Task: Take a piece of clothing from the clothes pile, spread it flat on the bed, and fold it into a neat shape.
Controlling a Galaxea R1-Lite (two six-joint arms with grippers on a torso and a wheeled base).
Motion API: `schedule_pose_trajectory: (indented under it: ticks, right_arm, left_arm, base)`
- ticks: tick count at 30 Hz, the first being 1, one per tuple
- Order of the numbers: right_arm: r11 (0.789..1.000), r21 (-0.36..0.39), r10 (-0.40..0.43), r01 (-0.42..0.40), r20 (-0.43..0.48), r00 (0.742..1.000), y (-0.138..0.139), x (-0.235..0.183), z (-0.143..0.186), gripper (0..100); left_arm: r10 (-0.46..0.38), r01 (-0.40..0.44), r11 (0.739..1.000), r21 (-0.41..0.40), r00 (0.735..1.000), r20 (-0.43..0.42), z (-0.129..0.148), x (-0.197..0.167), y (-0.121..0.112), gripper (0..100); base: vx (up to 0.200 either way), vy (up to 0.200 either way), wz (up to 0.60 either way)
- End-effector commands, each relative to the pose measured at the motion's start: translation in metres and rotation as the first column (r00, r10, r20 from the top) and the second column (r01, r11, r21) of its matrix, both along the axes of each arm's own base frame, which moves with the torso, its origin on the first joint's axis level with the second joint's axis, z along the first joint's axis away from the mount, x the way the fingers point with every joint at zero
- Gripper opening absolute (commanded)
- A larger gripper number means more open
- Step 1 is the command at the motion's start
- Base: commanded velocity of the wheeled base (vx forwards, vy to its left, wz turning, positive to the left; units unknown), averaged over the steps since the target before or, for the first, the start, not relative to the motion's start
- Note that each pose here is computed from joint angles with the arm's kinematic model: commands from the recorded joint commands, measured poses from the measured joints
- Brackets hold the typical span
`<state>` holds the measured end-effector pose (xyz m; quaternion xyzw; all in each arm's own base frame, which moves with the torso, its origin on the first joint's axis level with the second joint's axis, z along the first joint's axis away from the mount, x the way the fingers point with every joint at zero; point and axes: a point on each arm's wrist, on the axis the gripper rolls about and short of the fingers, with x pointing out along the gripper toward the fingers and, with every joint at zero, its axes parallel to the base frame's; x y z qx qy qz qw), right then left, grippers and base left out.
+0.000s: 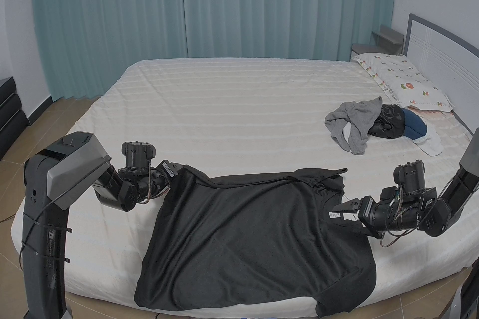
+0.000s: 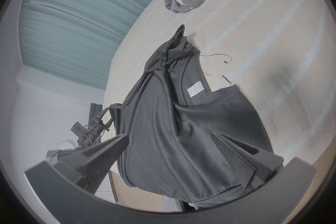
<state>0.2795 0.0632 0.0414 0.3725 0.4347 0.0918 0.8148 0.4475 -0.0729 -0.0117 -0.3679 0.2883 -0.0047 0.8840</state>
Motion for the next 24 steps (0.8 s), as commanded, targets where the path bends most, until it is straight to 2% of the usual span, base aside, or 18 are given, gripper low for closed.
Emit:
schedule_pose_trajectory:
  ticks: [1,8,10,14,16,18,24]
  right_arm:
    - [1.000,-0.001,-0.005,0.005,-0.002,1.000,0.000,0.003,-0.003,100]
    - [1.000,0.012,-0.017,0.015,0.096,0.995,0.000,0.015,-0.002,100]
    - [0.999,0.009,-0.031,0.030,0.117,0.993,0.002,0.027,-0.005,100]
    - [0.997,-0.023,-0.076,0.080,0.157,0.985,0.008,0.058,-0.009,100]
    - [0.996,-0.027,-0.082,0.088,0.160,0.984,0.008,0.062,-0.011,100]
    - [0.993,-0.040,-0.100,0.109,0.176,0.979,0.015,0.091,-0.021,100]
    - [0.994,-0.050,-0.083,0.093,0.174,0.981,0.035,0.126,-0.033,100]
  left_arm:
    - [0.005,-0.005,1.000,0.005,1.000,-0.020,-0.015,0.003,0.000,0]
    - [0.032,-0.033,0.999,0.015,0.999,0.013,-0.010,0.007,0.002,0]
    - [0.086,-0.086,0.996,0.002,0.995,0.047,-0.001,0.009,0.005,0]
    - [0.126,-0.122,0.992,-0.039,0.987,0.104,0.019,0.009,0.007,0]
    - [0.128,-0.124,0.991,-0.041,0.986,0.106,0.021,0.009,0.008,0]
    - [0.134,-0.130,0.991,-0.042,0.985,0.112,0.025,0.008,0.011,0]
    - [0.136,-0.133,0.990,-0.038,0.986,0.092,0.018,0.005,0.012,0]
  base:
    - [0.000,0.000,0.00]
    - [0.000,0.000,0.00]
    - [0.000,0.000,0.00]
    - [0.000,0.000,0.00]
    - [0.000,0.000,0.00]
    - [0.000,0.000,0.00]
    - [0.000,0.000,0.00]
